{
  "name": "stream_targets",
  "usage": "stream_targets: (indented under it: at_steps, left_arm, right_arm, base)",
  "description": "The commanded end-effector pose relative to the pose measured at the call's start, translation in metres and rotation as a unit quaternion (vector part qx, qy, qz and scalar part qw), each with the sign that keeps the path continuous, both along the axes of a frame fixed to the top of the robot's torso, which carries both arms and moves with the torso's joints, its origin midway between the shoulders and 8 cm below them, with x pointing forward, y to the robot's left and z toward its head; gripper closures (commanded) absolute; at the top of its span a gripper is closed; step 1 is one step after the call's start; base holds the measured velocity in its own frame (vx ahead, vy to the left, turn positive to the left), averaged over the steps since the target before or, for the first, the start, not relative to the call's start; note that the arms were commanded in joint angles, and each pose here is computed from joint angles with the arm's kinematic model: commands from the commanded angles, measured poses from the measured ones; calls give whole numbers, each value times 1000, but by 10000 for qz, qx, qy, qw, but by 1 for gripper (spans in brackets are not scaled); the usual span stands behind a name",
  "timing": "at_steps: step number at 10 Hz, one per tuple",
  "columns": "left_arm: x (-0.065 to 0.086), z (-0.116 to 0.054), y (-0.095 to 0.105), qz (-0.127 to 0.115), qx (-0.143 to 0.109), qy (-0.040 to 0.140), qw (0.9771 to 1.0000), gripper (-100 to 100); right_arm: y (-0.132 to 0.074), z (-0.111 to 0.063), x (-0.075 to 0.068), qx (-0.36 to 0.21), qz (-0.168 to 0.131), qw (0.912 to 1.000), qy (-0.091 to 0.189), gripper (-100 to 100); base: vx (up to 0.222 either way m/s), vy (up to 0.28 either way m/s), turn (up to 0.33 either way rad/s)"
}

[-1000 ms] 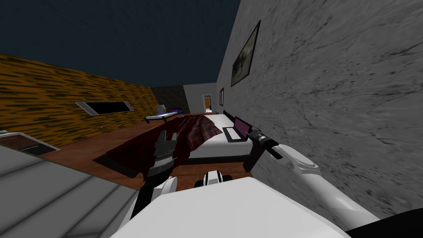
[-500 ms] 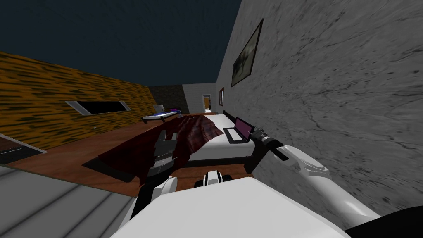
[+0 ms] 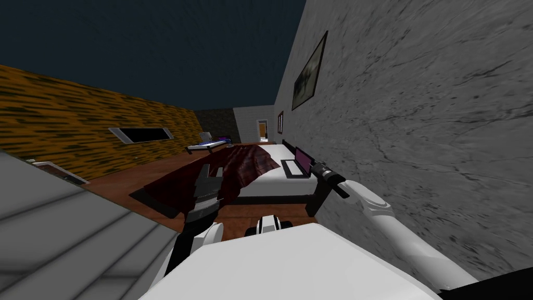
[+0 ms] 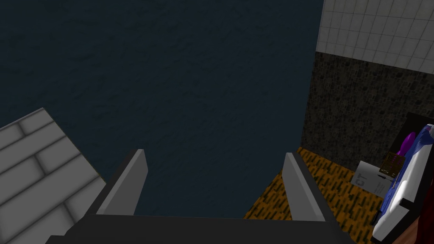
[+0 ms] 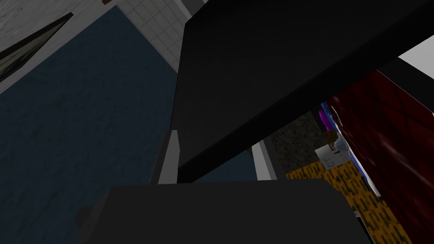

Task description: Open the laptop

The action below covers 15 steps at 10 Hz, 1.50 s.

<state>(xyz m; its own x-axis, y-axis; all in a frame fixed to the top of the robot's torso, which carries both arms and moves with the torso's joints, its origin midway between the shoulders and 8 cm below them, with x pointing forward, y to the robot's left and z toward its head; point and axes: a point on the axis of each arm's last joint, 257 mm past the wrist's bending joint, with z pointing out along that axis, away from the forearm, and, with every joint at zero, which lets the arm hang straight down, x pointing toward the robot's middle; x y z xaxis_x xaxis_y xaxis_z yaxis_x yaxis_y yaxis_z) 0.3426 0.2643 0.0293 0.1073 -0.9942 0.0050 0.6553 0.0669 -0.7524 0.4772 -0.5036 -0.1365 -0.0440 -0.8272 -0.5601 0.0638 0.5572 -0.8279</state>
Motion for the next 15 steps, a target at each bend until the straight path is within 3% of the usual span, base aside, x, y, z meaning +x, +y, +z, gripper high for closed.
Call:
stream_targets:
  at_steps: [1,4,9,13,14,15]
  left_arm:
    - [0,0,0,0,0,0,10000,0]
    - [0,0,0,0,0,0,10000,0]
    - [0,0,0,0,-1,0,10000,0]
    - [0,0,0,0,0,0,10000,0]
    - [0,0,0,0,0,0,10000,0]
    - [0,0,0,0,0,0,10000,0]
  right_arm:
    - [8,-3,7,-5,-90,10000,19,100]
    - [20,2,15,-17,-70,10000,-46,100]
    - [29,-7,4,-1180,-167,9928,120,100]
    - [34,-11,-5,-1956,-220,9802,210,100]
    - [35,-10,-3,-1807,-192,9832,190,100]
    - [41,-17,-6,-2040,-219,9784,238,100]
  base:
    - [-79,-49,33]
    - [-76,-52,37]
    - [58,59,8]
    - [55,47,12]
    - [26,21,3]
    - [13,-1,39]
